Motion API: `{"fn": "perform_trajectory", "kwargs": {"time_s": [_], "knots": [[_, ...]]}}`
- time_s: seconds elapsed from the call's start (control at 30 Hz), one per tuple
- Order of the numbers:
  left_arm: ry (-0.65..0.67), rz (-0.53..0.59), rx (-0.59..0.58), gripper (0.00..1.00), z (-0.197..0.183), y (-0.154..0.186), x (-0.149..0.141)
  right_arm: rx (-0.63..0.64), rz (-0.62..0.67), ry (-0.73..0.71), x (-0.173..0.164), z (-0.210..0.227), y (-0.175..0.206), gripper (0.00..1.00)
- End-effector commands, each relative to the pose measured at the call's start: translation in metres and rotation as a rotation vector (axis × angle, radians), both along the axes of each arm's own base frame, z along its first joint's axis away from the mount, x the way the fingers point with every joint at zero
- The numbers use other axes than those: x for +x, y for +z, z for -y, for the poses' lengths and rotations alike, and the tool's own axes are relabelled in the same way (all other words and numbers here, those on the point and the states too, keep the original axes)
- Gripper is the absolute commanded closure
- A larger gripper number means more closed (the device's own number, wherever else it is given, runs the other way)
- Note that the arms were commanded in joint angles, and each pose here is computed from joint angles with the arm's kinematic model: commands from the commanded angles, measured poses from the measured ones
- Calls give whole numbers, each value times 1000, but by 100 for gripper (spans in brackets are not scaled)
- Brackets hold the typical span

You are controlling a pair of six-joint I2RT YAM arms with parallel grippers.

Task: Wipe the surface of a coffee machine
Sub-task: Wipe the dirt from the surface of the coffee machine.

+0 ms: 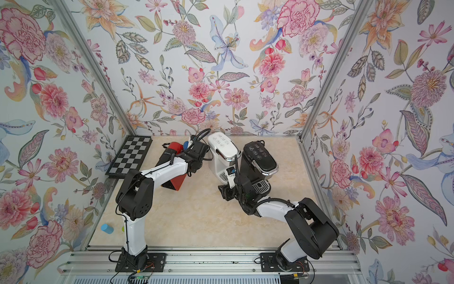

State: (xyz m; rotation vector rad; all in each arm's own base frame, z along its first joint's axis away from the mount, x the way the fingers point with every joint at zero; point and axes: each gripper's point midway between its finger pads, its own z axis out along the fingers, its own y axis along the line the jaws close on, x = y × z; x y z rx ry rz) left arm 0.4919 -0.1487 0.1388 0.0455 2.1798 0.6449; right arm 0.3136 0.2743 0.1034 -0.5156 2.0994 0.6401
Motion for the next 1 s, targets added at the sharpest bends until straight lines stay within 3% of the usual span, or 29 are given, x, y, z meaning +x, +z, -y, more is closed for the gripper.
{"fn": "perform_trajectory", "kwargs": {"time_s": [0.0,0.23,0.37,0.57,0.97], "knots": [[96,-93,76,100,-44,-31,-13,16,5,-7,3,0,5,40],[65,-100,-39,100,-43,-49,-40,19,2,-5,3,-1,5,40],[82,-121,-5,100,-52,-42,-55,19,-2,-3,2,-2,3,40],[116,-118,114,100,-62,-15,-74,21,-1,0,2,-3,4,40],[160,-26,163,100,-79,58,-105,19,-2,5,2,-5,3,40]]}}
